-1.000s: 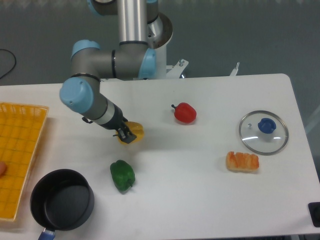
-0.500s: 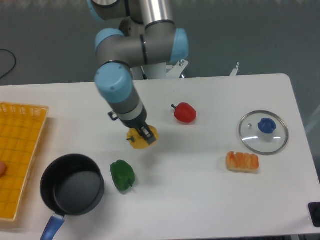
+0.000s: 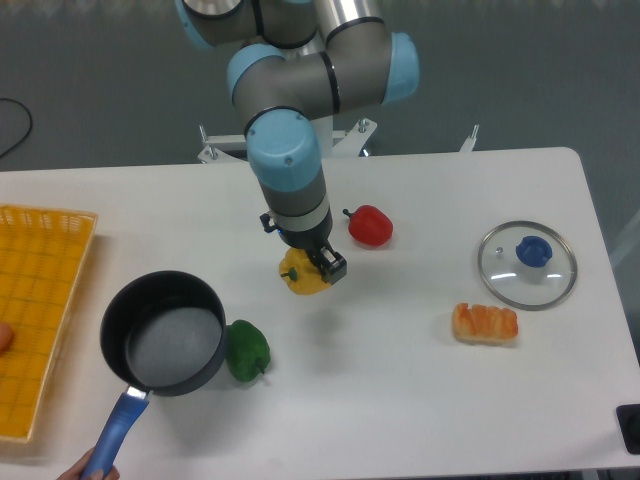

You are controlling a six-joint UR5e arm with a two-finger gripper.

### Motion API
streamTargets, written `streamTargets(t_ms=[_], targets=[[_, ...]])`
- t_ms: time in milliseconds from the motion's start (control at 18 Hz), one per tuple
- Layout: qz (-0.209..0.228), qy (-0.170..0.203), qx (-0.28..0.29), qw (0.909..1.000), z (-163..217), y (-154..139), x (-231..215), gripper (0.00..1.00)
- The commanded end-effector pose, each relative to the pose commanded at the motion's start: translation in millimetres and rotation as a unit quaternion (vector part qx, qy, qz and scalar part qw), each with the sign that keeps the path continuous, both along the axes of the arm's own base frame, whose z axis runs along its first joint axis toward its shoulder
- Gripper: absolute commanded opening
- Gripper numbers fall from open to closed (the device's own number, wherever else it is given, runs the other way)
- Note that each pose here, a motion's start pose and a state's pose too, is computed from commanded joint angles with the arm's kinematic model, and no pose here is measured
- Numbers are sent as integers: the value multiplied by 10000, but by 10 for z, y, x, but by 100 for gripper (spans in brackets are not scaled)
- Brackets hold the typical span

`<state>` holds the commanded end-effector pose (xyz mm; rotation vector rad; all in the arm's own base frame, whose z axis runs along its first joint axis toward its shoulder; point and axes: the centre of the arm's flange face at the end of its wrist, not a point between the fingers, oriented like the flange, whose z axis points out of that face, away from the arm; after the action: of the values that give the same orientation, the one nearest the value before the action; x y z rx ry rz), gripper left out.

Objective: Pick up the yellow pepper
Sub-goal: 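Lift the held yellow pepper up off the table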

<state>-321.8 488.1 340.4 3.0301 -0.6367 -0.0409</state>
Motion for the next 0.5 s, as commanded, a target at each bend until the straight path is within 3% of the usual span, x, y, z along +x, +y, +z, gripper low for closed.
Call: streamTargets(t_ms=[500], targets=[[-15, -11, 0, 10000, 23, -32, 48, 63]])
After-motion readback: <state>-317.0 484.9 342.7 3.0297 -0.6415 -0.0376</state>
